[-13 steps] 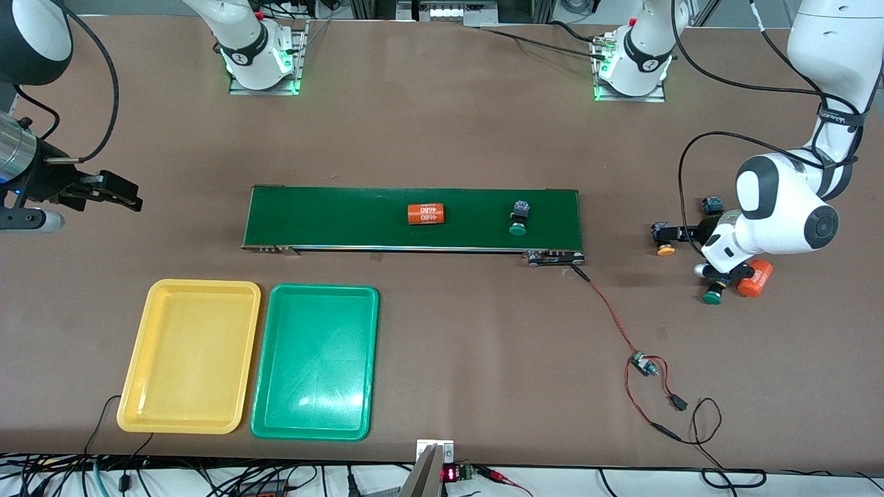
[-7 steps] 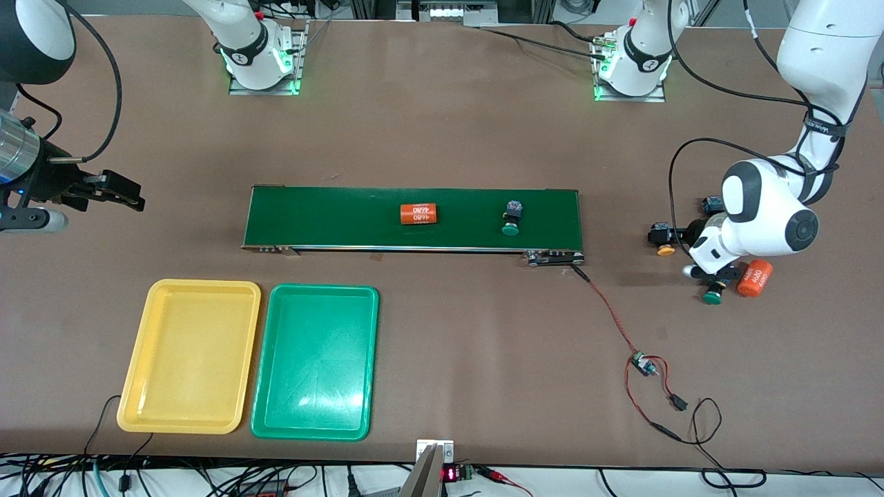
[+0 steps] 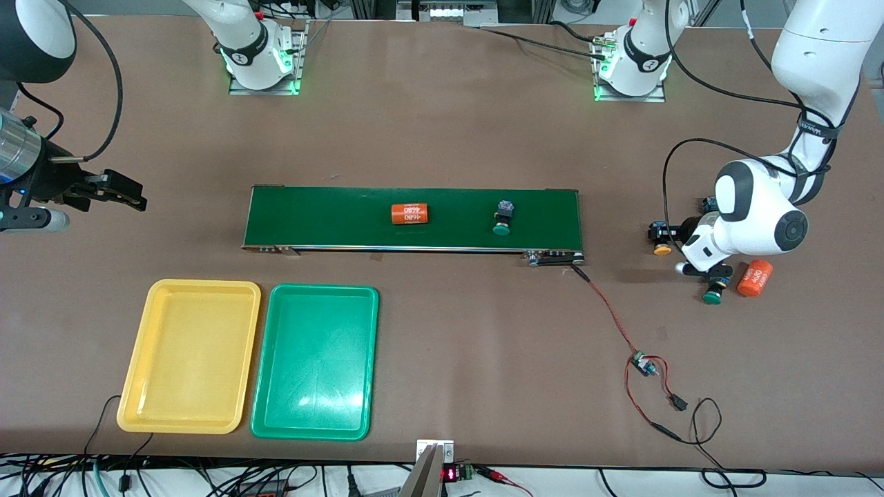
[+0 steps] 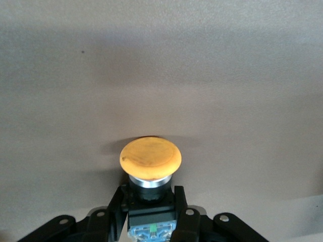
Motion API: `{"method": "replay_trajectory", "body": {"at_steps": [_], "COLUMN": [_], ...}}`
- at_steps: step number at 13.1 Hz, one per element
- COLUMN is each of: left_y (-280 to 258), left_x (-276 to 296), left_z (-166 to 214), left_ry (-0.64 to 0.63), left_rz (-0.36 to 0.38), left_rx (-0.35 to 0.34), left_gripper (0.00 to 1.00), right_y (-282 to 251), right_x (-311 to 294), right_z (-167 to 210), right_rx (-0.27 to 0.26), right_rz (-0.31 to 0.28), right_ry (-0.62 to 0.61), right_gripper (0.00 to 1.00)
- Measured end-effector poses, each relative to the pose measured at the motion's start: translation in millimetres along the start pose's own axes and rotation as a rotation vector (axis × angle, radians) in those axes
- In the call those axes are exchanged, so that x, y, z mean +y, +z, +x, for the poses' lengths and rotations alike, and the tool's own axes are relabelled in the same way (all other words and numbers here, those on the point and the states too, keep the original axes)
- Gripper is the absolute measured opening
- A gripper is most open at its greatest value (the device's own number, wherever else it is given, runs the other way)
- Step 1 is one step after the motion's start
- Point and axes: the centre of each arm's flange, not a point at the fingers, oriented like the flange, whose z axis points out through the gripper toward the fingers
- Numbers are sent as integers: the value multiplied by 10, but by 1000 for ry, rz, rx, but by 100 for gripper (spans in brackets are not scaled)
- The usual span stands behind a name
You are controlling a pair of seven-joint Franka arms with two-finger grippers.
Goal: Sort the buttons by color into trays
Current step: 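Place the yellow button on the belt with the left gripper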
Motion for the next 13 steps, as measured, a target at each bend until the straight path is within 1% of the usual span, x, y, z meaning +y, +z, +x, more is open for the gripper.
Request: {"method": "replay_trajectory", "body": {"at_steps": [2,4,7,8,9,11,13], "left_y": [-139,-414,-859,-929,-928,-758,-589], "left_x": [66,344,1216,1543,1874,2498,2907], "left_z": [15,1,-146,-224,-306,-469,-589], "left_ry": [16,61,178,191,188,177,196], "left_rz": [6,23,71,76,76,75,68], "left_rx": [19,36,76,86,87,72,57], "left_gripper": [41,41,41,41,41,41,41], "right_y": [-1,-1,-1,-1,-1,-2,3], "right_x": [0,0,-1,-4,-12,-25,-25], "right_z": [0,0,0,0,-1,-2,-9], "right_rx": [0,0,0,0,0,0,-7], "right_rz": [0,0,0,0,1,1,1], "right_ry": [0,0,0,-1,-2,-4,-4], "right_gripper": [100,100,100,100,100,100,100]}}
